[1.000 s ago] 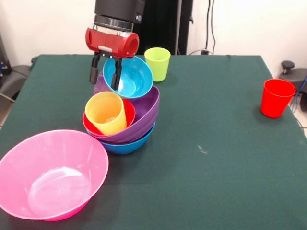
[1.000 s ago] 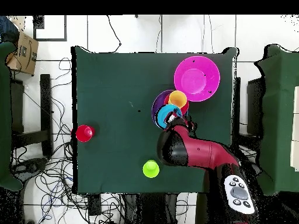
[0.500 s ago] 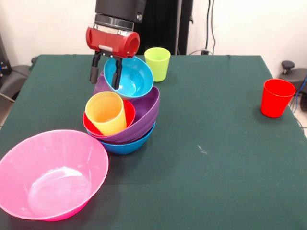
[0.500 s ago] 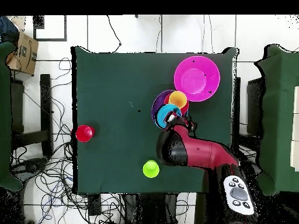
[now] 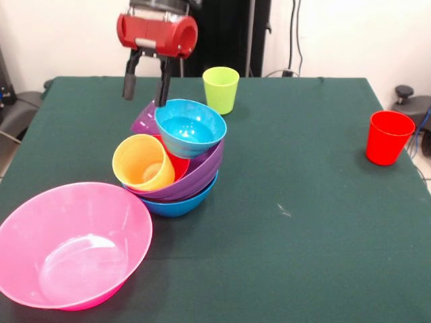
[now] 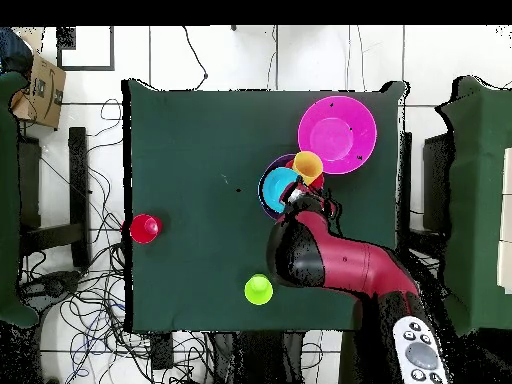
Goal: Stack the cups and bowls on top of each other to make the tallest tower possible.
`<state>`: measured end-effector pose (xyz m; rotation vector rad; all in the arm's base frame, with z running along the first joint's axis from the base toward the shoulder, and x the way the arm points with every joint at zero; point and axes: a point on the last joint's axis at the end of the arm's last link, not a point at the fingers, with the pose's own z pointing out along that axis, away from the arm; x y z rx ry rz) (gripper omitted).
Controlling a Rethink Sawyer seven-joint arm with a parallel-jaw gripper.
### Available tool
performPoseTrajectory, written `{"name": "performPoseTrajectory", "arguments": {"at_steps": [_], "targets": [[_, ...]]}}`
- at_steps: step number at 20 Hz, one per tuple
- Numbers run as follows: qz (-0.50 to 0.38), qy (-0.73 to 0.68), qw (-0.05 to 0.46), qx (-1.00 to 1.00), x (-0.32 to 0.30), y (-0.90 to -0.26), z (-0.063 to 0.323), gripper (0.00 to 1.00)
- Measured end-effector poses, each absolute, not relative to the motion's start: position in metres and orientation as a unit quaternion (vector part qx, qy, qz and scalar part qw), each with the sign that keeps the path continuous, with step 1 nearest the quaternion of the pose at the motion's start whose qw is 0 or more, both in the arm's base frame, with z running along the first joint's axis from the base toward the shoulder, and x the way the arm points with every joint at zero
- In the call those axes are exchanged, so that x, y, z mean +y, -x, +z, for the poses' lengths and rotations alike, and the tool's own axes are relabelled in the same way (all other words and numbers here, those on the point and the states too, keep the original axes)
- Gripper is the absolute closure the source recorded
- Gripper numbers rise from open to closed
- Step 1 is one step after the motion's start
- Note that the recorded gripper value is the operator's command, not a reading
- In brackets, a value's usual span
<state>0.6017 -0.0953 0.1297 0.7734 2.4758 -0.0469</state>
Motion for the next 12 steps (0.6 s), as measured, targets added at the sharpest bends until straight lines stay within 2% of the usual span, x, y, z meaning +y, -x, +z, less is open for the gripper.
{"name": "performPoseTrajectory", "arguments": {"at_steps": [12], "targets": [[0.004, -0.315, 0.282, 0.906, -0.095, -0.615, 0.185, 0.00]]}}
